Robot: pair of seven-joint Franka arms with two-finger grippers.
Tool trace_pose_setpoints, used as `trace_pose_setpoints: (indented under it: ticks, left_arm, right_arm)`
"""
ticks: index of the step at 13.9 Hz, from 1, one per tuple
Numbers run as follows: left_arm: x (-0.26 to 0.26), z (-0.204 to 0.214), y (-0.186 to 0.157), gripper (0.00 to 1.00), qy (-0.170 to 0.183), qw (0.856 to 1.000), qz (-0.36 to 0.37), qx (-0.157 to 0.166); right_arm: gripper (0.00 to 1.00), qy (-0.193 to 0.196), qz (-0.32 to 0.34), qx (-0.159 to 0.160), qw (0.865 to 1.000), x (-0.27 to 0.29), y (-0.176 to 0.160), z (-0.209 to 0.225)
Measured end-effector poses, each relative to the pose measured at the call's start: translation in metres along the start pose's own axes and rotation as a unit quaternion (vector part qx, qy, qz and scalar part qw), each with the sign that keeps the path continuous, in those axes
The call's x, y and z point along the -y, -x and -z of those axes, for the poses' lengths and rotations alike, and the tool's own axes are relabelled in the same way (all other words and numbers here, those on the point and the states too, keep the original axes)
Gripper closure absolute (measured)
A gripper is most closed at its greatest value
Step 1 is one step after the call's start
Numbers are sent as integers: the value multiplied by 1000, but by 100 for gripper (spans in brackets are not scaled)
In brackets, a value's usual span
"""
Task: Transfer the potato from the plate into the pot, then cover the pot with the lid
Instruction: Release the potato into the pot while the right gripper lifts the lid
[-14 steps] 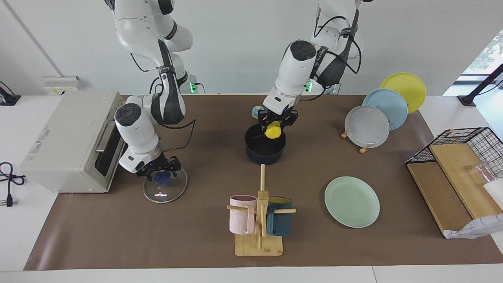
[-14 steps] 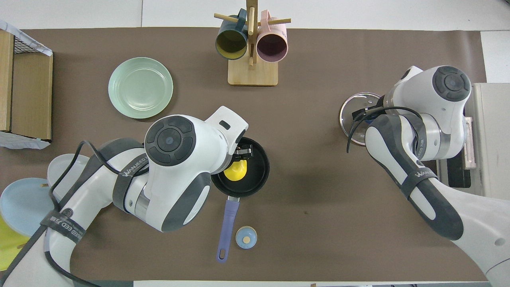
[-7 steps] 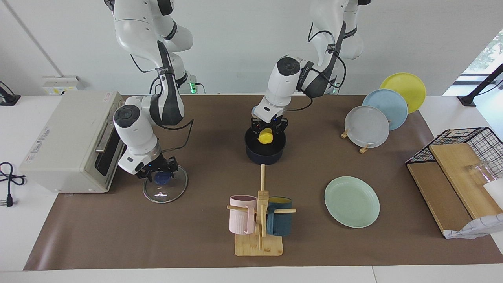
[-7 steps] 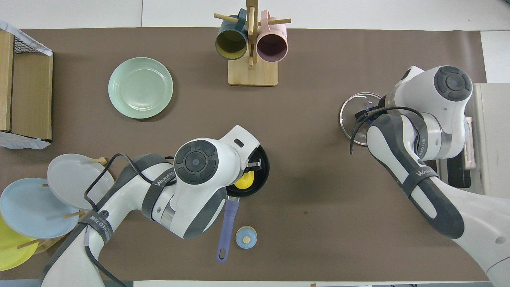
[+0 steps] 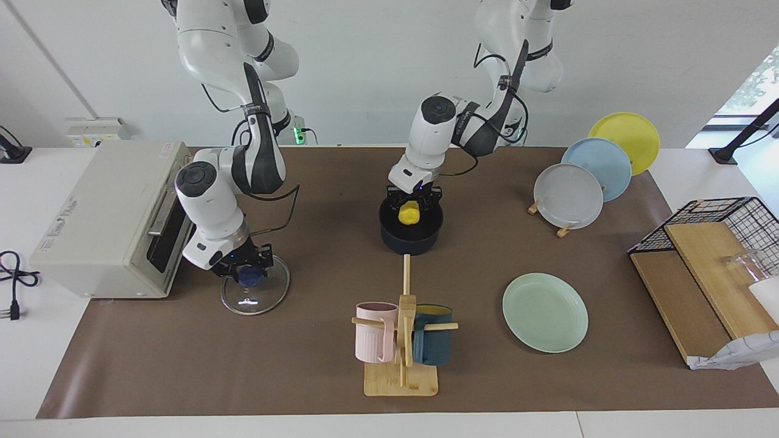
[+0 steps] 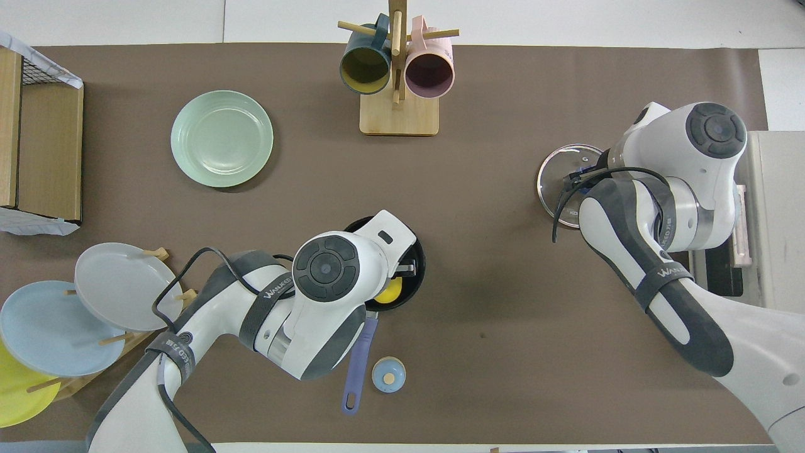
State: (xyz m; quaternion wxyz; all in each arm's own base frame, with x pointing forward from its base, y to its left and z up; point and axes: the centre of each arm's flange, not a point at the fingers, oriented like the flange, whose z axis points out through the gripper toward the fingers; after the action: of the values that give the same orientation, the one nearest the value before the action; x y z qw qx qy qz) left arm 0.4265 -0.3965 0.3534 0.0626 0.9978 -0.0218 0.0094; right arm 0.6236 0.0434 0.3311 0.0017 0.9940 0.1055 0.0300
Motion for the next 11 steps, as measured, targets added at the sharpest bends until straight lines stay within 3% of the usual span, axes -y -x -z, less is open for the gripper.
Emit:
trace_pose_setpoints:
  ticks: [5,11]
  left_arm:
    - [1,-12,-2,35,-18,999,-22,-14]
    - [1,-22,-4,35,-23,999,-30,-19]
  right_arm:
    - [34,-10,16,27,999,18,-13,68]
    - [34,-24,32,77,996,52,8,173]
